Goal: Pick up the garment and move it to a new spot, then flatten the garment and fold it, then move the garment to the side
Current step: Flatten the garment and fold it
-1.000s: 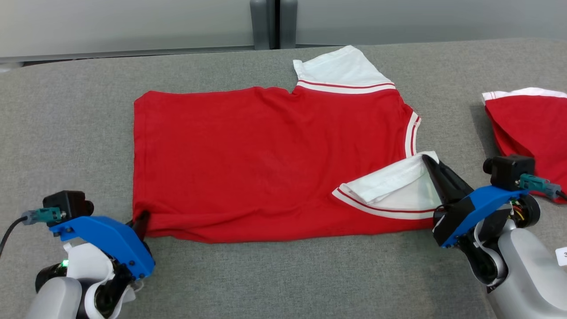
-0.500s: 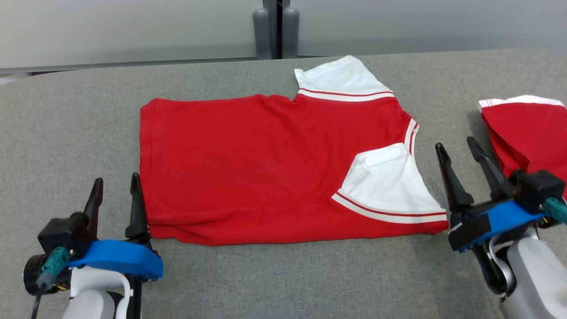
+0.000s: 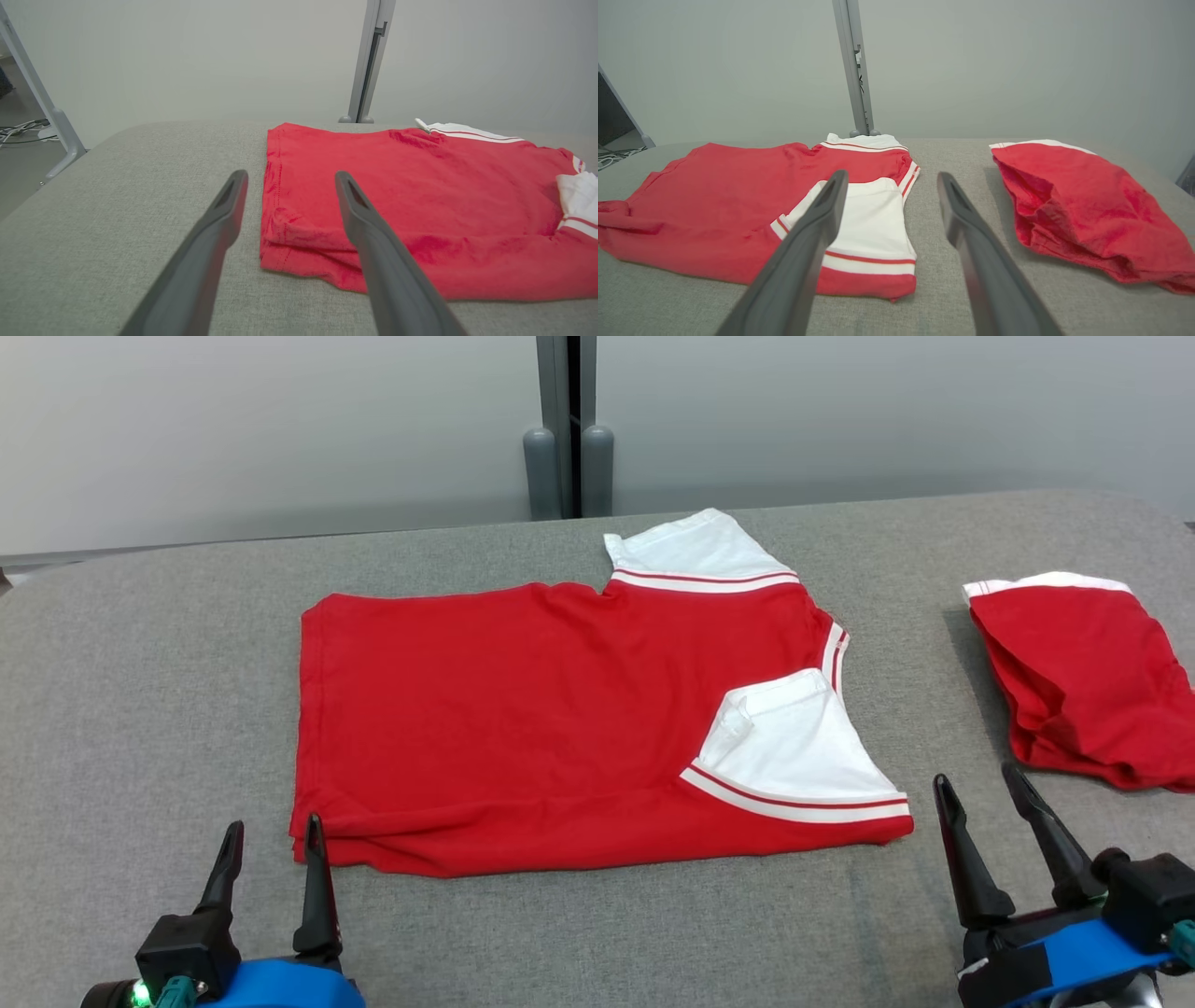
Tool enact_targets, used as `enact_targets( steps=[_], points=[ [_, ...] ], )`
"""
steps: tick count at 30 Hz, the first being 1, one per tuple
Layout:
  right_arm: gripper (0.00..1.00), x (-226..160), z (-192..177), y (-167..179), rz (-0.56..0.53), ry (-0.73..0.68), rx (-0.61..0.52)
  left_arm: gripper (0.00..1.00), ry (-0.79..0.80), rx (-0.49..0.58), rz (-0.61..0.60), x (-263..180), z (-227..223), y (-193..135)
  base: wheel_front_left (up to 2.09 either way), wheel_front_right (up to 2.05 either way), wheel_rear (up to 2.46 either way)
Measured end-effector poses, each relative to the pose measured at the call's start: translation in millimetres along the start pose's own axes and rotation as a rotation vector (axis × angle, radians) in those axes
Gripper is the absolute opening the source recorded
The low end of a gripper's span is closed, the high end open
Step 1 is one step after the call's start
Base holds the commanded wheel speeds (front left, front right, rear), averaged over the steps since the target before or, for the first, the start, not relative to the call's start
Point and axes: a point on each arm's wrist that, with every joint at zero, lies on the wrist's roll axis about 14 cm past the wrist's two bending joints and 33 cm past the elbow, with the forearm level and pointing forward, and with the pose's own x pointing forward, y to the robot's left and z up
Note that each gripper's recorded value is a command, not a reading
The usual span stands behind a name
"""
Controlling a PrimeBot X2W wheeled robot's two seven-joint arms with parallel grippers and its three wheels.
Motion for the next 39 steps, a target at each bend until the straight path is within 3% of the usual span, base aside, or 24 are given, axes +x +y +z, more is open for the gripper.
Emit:
enact_targets(
  steps=[13, 32, 33, 34, 35, 36, 39],
  points=[
    [1.00, -13.2, 1.7, -1.8, -0.028, 0.031, 0.008, 1.00, 0.120, -0.038, 0.002, -5.2, -25.4, 1.1, 0.00, 0.00, 0.00],
    [1.00, 26.0, -114.7, 4.7, 0.010, 0.377, 0.087, 1.00, 0.453, -0.159, -0.007, 32.7, -104.5, 12.4, 0.00, 0.00, 0.00],
    [1.00, 27.3, -117.4, 6.6, 0.013, 0.386, 0.098, 0.78, 0.468, -0.167, -0.013, 32.7, -106.8, 11.4, 0.00, 0.00, 0.00],
    [0.69, 28.8, -120.0, 8.9, 0.017, 0.395, 0.107, 0.46, 0.475, -0.179, -0.020, 33.1, -107.9, 10.2, 0.00, 0.00, 0.00],
    [0.15, 30.7, -121.1, 11.8, 0.024, 0.398, 0.117, 0.00, 0.484, -0.182, -0.028, 33.2, -109.1, 9.0, 0.00, 0.00, 0.00],
    [0.00, 33.0, -120.4, 14.3, 0.029, 0.391, 0.128, 0.00, 0.492, -0.193, -0.034, 33.1, -109.9, 8.1, 0.00, 0.00, 0.00],
    [0.00, 37.2, -118.9, 18.0, 0.039, 0.374, 0.150, 0.00, 0.490, -0.207, -0.045, 33.6, -108.7, 6.4, 0.00, 0.00, 0.00]
  ],
)
